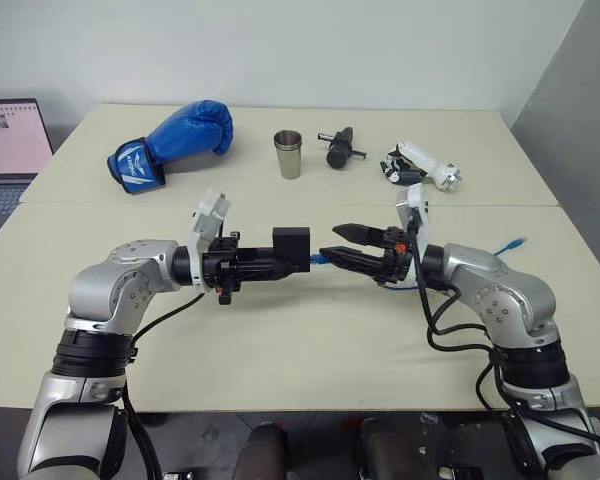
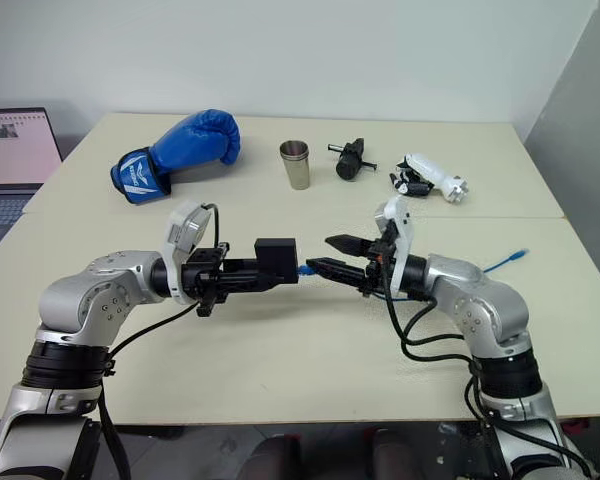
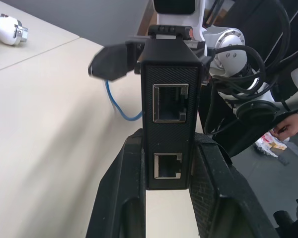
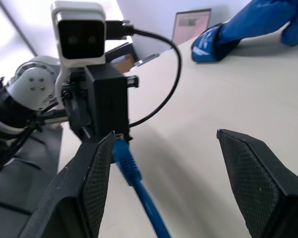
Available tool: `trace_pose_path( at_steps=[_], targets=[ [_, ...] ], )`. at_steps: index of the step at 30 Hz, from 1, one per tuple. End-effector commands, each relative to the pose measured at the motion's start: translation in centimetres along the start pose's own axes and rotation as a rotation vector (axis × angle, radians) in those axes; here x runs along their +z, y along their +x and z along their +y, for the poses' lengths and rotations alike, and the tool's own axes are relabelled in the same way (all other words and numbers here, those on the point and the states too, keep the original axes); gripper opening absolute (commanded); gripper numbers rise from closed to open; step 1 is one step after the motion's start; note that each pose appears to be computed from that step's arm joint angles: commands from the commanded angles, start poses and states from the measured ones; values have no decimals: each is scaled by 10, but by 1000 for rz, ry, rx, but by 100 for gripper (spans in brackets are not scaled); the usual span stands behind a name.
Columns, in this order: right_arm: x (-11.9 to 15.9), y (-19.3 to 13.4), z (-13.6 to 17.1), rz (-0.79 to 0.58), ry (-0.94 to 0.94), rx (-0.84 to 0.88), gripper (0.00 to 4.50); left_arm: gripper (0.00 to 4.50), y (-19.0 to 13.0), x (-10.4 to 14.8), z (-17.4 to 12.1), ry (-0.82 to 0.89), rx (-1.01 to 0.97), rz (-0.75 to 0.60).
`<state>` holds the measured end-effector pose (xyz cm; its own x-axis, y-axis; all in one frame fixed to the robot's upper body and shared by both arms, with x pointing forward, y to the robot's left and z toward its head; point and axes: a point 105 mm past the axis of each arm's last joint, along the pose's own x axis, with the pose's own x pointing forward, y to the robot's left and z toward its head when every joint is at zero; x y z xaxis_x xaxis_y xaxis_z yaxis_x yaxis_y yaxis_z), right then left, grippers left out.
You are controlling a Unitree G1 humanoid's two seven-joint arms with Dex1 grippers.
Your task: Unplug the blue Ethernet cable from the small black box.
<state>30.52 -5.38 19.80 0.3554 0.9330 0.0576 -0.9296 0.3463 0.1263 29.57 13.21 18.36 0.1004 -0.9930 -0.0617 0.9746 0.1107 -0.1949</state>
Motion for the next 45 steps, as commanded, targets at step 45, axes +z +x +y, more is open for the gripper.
trace_pose_path(
  at_steps=[45],
  targets=[
    [-1,7,22,112,-19,154,284,79,6,17,-6,65,-46,-8]
  ],
)
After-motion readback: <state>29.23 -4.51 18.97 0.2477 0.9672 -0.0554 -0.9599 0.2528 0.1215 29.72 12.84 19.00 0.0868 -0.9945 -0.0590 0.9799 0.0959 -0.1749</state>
